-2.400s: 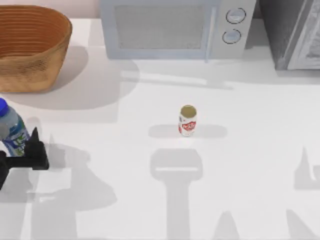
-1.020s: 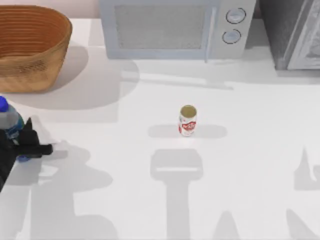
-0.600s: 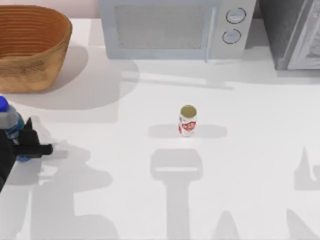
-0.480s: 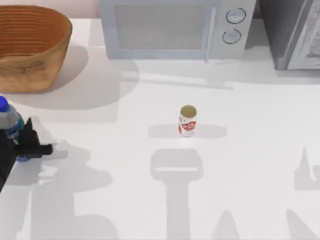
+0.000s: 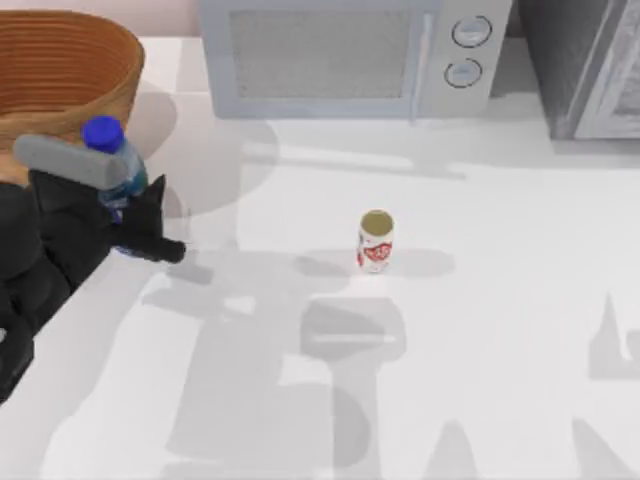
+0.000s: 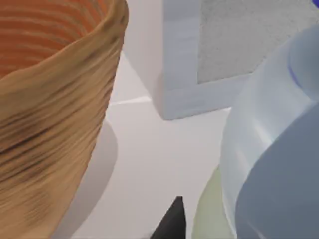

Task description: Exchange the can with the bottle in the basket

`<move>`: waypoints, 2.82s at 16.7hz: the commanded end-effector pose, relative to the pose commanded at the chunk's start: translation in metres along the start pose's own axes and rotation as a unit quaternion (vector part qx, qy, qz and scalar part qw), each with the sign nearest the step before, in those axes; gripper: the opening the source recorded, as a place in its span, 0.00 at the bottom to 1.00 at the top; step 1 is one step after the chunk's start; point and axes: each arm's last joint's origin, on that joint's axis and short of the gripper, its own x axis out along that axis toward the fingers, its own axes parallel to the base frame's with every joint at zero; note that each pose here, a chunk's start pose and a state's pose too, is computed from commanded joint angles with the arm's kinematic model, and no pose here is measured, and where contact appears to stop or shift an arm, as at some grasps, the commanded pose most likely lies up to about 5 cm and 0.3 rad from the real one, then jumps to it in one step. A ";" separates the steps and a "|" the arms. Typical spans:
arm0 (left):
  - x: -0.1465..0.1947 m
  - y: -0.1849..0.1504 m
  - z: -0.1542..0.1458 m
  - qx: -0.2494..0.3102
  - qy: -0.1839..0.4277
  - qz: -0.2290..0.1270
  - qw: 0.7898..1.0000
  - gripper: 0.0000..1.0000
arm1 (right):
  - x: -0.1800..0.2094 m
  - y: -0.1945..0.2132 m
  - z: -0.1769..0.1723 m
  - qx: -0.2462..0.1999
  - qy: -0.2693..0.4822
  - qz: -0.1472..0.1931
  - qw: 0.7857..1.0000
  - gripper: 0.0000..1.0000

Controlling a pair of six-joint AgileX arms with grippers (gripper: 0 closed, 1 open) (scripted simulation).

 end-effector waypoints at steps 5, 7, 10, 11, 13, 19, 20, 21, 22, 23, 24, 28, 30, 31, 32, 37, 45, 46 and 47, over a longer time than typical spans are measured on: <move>0.026 0.008 0.091 0.011 0.009 -0.031 0.999 0.00 | 0.000 0.000 0.000 0.000 0.000 0.000 1.000 1.00; 0.025 0.028 0.128 0.001 0.015 -0.004 1.000 0.00 | 0.000 0.000 0.000 0.000 0.000 0.000 1.000 1.00; 0.017 0.066 0.175 -0.018 0.015 0.058 0.998 0.00 | 0.000 0.000 0.000 0.000 0.000 0.000 1.000 1.00; 0.013 0.080 0.186 -0.025 0.015 0.082 0.996 0.00 | 0.000 0.000 0.000 0.000 0.000 0.000 1.000 1.00; 0.007 0.107 0.199 -0.039 0.015 0.128 0.991 0.00 | 0.000 0.000 0.000 0.000 0.000 0.000 1.000 1.00; 0.004 0.125 0.203 -0.049 0.016 0.159 0.986 0.00 | 0.000 0.000 0.000 0.000 0.000 0.000 1.000 1.00; 0.004 0.124 0.204 -0.047 0.015 0.157 0.986 0.00 | 0.000 0.000 0.000 0.000 0.000 0.000 1.000 1.00; 0.005 0.124 0.203 -0.047 0.016 0.158 0.986 0.00 | 0.000 0.000 0.000 0.000 0.000 0.000 1.000 1.00; 0.009 0.125 0.201 -0.048 0.017 0.158 0.986 0.00 | 0.000 0.000 0.000 0.000 0.000 0.000 1.000 1.00; 0.015 0.127 0.197 -0.048 0.018 0.158 0.986 0.00 | 0.000 0.000 0.000 0.000 0.000 0.000 1.000 1.00; 0.023 0.130 0.193 -0.048 0.019 0.158 0.986 0.00 | 0.000 0.000 0.000 0.000 0.000 0.000 1.000 1.00; 0.055 0.139 0.173 -0.050 0.019 0.159 0.986 0.00 | 0.000 0.000 0.000 0.000 0.000 0.000 1.000 1.00; 0.059 0.140 0.172 -0.049 0.016 0.159 0.986 0.00 | 0.000 0.000 0.000 0.000 0.000 0.000 1.000 1.00; 0.059 0.140 0.172 -0.049 0.016 0.159 0.986 0.00 | 0.000 0.000 0.000 0.000 0.000 0.000 1.000 1.00; 0.059 0.140 0.172 -0.049 0.016 0.159 0.986 0.00 | 0.000 0.000 0.000 0.000 0.000 0.000 1.000 1.00; 0.059 0.140 0.172 -0.049 0.016 0.159 0.986 0.30 | 0.000 0.000 0.000 0.000 0.000 0.000 1.000 1.00; 0.059 0.140 0.172 -0.049 0.016 0.159 0.986 0.90 | 0.000 0.000 0.000 0.000 0.000 0.000 1.000 1.00; 0.059 0.140 0.172 -0.049 0.016 0.159 0.986 0.98 | 0.000 0.000 0.000 0.000 0.000 0.000 1.000 1.00; 0.059 0.140 0.172 -0.049 0.016 0.159 0.986 1.00 | 0.000 0.000 0.000 0.000 0.000 0.000 1.000 1.00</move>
